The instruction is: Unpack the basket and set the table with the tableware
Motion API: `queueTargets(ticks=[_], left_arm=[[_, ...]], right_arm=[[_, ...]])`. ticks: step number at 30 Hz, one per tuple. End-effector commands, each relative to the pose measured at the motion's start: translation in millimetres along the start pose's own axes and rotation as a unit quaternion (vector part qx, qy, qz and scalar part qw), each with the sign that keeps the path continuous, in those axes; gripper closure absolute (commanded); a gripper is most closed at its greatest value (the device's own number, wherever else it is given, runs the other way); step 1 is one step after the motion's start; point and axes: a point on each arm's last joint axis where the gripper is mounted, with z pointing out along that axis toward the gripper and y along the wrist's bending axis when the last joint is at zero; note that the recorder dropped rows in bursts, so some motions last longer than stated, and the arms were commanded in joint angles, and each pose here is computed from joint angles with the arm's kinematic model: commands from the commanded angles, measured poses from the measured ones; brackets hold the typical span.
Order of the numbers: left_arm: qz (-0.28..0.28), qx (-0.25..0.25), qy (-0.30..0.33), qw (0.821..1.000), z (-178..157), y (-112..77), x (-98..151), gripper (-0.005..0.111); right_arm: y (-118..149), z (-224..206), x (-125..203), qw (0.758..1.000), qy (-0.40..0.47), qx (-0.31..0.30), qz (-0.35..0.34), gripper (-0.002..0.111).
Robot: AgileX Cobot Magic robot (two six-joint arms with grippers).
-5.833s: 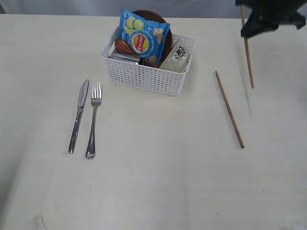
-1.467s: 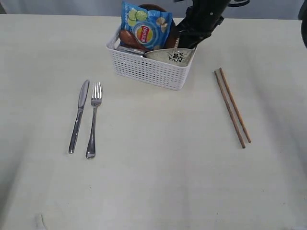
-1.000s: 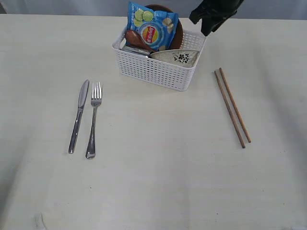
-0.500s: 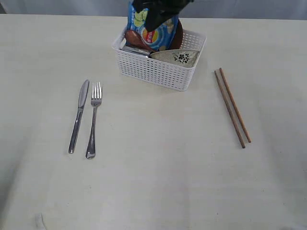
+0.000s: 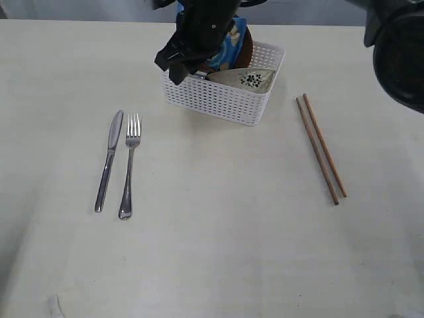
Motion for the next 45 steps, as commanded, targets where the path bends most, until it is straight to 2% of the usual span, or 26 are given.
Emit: queueTargets(ticks=[1,6,10,11,12,13,18,21,31,45], left_arm=[[0.002,0.001,-0.005,1.000,0.2,-0.1,0.0,0.107],[0.002,0.001,-0.005,1.000,0.2,-0.1,0.0,0.107],[0.002,0.001,-0.005,1.000,0.2,-0.1,0.0,0.107],[0.002,0.001,-0.005,1.000,0.2,-0.1,0.0,0.107],[0.002,0.001,-0.005,1.000,0.2,-0.1,0.0,0.107],[0.002,0.001,-0.005,1.000,0.2,-0.1,0.0,0.107],[0.002,0.001,-0.005,1.000,0.2,-0.1,0.0,0.107],[0.002,0.001,-0.005,1.000,0.2,-0.1,0.0,0.107],[0.002,0.001,-0.005,1.000,0.2,-0.1,0.0,0.107],[0.002,0.001,-0.005,1.000,0.2,-0.1,0.0,0.107]], right_arm=[[-3.3,4.5,-1.0,1.000,-0.011,0.005,-0.010,0.064],[-6.5,14.3,0.0,1.000,-0.010,0.008,-0.024,0.082],[-11.5,31.3,10.5,0.999,0.037,0.011,-0.033,0.085],[-11.6,31.2,12.0,0.998,0.045,0.012,-0.035,0.090],[-10.2,27.4,15.1,0.997,0.065,0.007,-0.038,0.106],[-9.8,23.5,16.8,0.996,0.074,0.004,-0.039,0.109],[-11.8,3.8,26.4,0.990,0.113,0.045,-0.076,0.109],[-5.3,5.6,37.0,0.989,0.126,0.021,-0.076,0.109],[3.5,11.6,65.4,0.984,0.172,0.001,-0.045,0.108],[15.3,-45.0,52.1,0.993,0.111,0.031,-0.027,0.108]])
